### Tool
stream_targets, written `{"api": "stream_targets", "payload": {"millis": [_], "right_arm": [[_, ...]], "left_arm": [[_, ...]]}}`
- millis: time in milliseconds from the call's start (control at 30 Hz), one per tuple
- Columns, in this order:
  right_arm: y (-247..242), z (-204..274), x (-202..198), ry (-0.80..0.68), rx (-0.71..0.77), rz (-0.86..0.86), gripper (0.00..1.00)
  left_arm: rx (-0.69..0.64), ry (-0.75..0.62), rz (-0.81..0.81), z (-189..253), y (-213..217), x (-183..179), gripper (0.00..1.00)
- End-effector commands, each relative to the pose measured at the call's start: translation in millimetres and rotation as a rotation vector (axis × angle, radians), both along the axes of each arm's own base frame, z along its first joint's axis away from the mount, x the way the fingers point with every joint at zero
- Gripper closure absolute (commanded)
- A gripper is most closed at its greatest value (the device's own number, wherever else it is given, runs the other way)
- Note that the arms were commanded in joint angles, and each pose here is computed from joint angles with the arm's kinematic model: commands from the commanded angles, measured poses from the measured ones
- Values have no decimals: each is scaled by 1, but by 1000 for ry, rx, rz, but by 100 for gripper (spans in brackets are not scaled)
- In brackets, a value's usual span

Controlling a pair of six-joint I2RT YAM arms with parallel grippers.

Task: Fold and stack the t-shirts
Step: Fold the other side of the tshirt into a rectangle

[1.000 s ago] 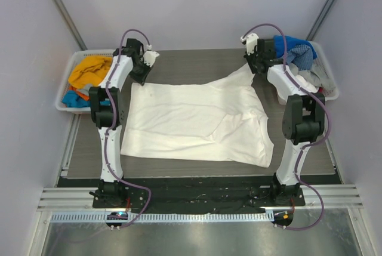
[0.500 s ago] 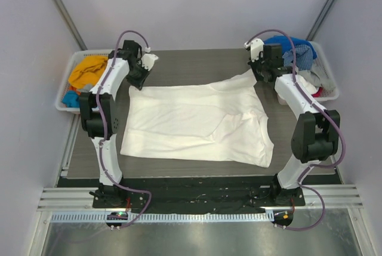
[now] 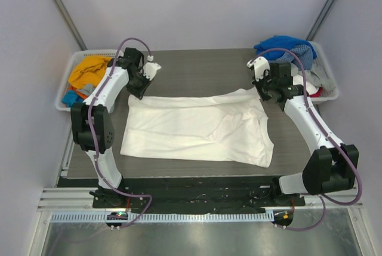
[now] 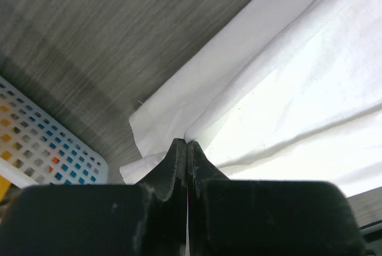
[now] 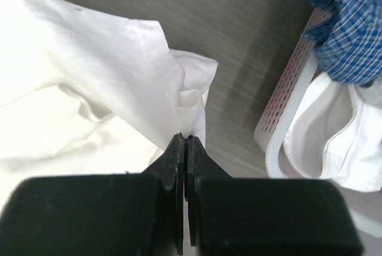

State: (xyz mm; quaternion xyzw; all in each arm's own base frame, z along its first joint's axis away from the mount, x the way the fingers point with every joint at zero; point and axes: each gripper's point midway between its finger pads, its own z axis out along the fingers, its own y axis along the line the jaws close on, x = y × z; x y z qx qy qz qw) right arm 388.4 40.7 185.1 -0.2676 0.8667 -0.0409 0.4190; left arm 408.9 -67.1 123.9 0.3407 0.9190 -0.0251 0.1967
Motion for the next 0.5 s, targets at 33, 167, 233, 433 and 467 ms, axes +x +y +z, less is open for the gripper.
{"api": "stream_targets", "payload": {"millis": [33,167,233,433,467], "right_arm": [[4,4,-39,33,-7,70,99],[5,-4,-65,87,-12,107,99],[5,-2,-72,86,-16,115,99],[6,-17,-97,157,-12,148,99],[6,-20,-101,164,-16,153,99]], "left_arm": [[20,-42,7,11,5,-12,100],[21,-42,9,12,6,-21,100],[24,-34,11,9,7,-26,100],[34,-29,17,3,9,-33,100],[33,-23,16,1,8,-34,100]]}}
